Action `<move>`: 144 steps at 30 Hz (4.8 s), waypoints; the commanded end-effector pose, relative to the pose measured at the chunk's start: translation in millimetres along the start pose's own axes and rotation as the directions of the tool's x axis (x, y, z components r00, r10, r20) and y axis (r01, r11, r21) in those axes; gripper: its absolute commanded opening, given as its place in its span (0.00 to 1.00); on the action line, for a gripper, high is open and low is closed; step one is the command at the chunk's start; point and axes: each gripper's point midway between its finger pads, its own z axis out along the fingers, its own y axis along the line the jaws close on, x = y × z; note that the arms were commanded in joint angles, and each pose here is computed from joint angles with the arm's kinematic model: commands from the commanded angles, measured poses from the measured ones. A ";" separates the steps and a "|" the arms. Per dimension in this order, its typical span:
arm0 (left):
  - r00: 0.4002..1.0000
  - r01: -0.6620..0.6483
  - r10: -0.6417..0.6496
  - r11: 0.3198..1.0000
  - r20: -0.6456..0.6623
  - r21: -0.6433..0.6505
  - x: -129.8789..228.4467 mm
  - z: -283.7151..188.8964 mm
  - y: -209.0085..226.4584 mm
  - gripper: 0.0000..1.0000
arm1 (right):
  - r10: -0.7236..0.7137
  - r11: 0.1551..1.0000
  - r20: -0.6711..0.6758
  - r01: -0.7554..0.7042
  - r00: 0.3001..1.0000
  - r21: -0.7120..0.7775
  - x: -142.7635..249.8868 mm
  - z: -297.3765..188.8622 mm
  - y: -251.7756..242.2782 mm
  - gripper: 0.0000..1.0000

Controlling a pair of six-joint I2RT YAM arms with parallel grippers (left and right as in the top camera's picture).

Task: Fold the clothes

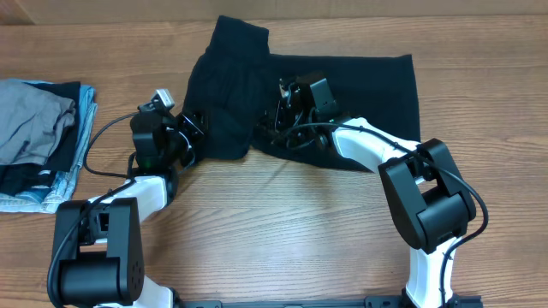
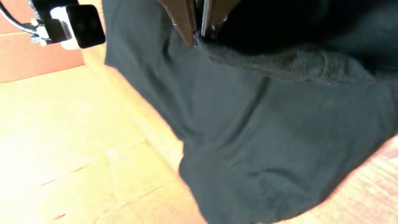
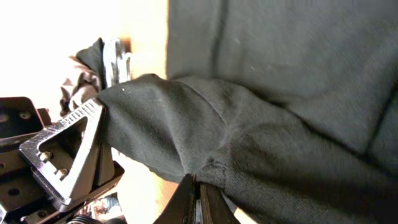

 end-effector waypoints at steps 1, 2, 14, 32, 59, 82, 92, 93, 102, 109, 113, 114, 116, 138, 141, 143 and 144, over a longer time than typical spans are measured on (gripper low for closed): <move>1.000 0.024 -0.024 0.997 0.000 0.070 -4.4 2.8 -17.2 0.04 | -0.073 0.997 0.023 0.074 0.997 -0.035 -9.1 -0.3 11.4 0.04; 1.000 0.027 -0.028 0.996 0.004 0.086 -6.0 2.5 -20.8 0.04 | -0.077 0.996 0.025 0.078 0.997 -0.035 -9.5 -0.3 11.7 0.04; 0.998 0.036 -0.044 0.988 0.052 0.148 -19.1 0.3 -36.3 0.04 | -0.178 0.984 0.104 0.176 0.978 0.026 -33.0 -10.3 -2.9 0.04; 0.996 -0.070 0.076 0.993 0.055 -0.098 1.5 9.2 5.5 0.07 | -0.147 0.969 0.106 0.122 0.983 0.213 -27.2 -3.3 -54.0 0.04; 0.934 -0.338 0.344 0.938 0.100 -0.073 -33.3 -32.6 -49.9 0.51 | -0.474 0.834 0.129 0.397 0.871 0.384 -83.6 -101.6 -20.5 0.82; 0.874 -0.481 0.454 0.859 -0.173 -0.175 -130.1 113.9 -20.9 0.55 | -0.567 0.755 0.360 0.292 0.741 0.588 -221.4 -270.6 -76.9 1.00; 0.860 -0.488 0.428 0.850 -0.279 -0.199 -107.4 140.5 25.2 0.50 | -0.510 0.757 0.320 0.240 0.799 0.608 -226.6 -227.6 -153.4 0.96; 0.855 -0.494 0.433 0.847 -0.285 -0.195 -105.5 142.0 27.8 0.50 | -0.510 0.750 0.321 0.229 0.798 0.621 -228.0 -227.5 -158.9 0.96; 0.837 -0.516 0.442 0.833 -0.321 -0.199 -92.1 153.1 55.4 0.50 | -0.479 0.725 0.332 0.153 0.813 0.671 -232.2 -235.2 -201.1 0.97; 0.833 -0.531 0.466 0.825 -0.299 -0.195 -91.9 163.7 64.4 0.52 | -0.472 0.724 0.338 0.139 0.814 0.675 -233.8 -235.2 -216.4 0.97; 0.809 -0.574 0.521 0.798 -0.271 -0.181 -99.4 167.3 60.5 0.52 | -0.471 0.712 0.343 0.121 0.813 0.691 -235.1 -237.7 -220.7 0.98; 0.803 -0.585 0.533 0.791 -0.266 -0.179 -101.2 167.9 59.6 0.52 | -0.470 0.709 0.344 0.116 0.813 0.695 -235.2 -238.3 -221.8 0.98; 0.794 -0.599 0.551 0.781 -0.258 -0.178 -103.8 168.5 58.5 0.52 | -0.459 0.715 0.351 0.106 0.816 0.691 -234.6 -237.0 -223.4 0.98; 0.784 -0.578 0.540 0.815 -0.306 -0.042 -71.3 178.8 62.0 0.49 | -0.405 0.677 0.390 -0.015 0.827 0.736 -232.6 -244.0 -253.3 1.00; 0.783 -0.573 0.537 0.819 -0.312 -0.029 -68.4 178.7 60.6 0.48 | -0.419 0.677 0.399 -0.012 0.816 0.736 -236.7 -243.9 -253.4 1.00; 0.788 -0.566 0.530 0.824 -0.314 -0.032 -67.9 178.5 60.9 0.47 | -0.437 0.676 0.407 -0.006 0.802 0.737 -241.3 -245.8 -250.6 1.00; 0.792 -0.559 0.522 0.828 -0.316 -0.033 -67.4 178.3 61.0 0.46 | -0.444 0.670 0.414 -0.011 0.795 0.742 -243.6 -248.1 -250.6 1.00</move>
